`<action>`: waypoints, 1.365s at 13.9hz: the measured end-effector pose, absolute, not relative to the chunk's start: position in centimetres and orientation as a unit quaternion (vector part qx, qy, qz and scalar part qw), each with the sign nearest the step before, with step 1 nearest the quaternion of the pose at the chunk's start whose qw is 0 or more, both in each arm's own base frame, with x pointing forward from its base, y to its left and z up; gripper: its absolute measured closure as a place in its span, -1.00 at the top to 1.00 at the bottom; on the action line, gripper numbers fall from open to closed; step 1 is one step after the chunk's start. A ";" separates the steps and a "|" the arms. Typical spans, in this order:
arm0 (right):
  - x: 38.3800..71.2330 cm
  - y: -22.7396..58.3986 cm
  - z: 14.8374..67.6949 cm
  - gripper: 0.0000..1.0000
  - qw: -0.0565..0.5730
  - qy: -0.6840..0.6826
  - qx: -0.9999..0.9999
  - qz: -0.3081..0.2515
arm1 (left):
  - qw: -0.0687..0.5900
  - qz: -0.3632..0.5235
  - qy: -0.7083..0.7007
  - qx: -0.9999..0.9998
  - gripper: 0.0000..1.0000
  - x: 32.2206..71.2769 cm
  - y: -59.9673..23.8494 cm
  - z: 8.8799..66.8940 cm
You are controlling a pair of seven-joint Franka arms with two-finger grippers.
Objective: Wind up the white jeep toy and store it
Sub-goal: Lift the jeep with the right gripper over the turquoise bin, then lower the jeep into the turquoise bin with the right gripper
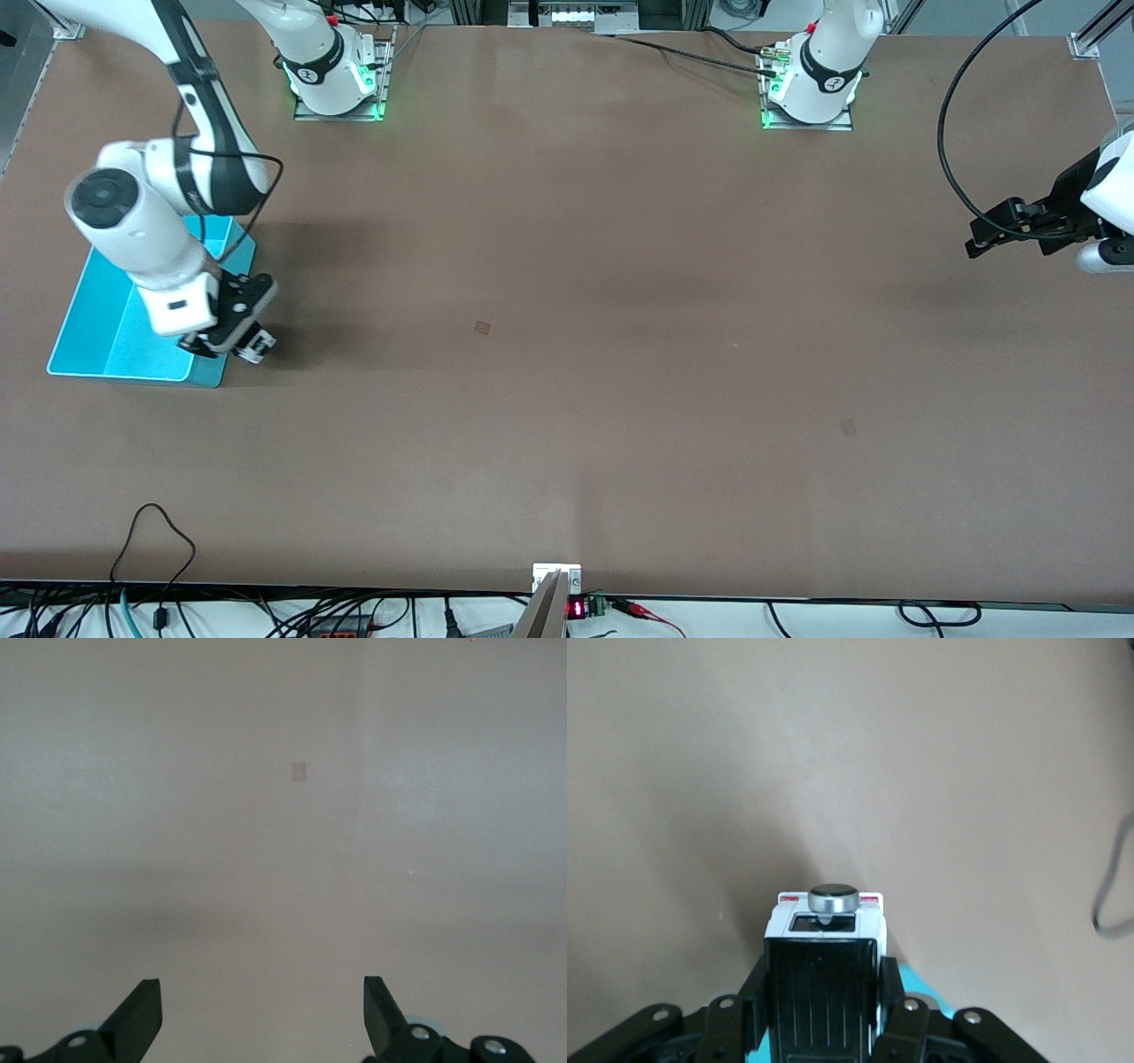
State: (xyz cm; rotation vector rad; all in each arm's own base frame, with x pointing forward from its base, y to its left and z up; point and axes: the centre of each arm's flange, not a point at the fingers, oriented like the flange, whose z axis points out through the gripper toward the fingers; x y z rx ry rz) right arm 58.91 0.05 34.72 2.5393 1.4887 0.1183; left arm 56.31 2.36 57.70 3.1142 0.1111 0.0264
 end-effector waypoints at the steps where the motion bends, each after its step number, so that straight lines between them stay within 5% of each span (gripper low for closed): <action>1: 58.6 -1.4 35.9 0.02 0.099 0.472 0.875 0.034 | 0.013 0.009 0.036 0.999 1.00 56.3 2.4 57.7; 9: 54.1 -15.9 34.8 0.02 0.067 0.185 0.980 -0.031 | 0.013 0.003 0.031 0.999 1.00 56.1 1.8 57.8; 19: 53.3 -18.3 25.2 0.02 0.039 0.004 0.997 -0.059 | 0.013 0.004 0.029 0.999 1.00 56.0 1.4 57.9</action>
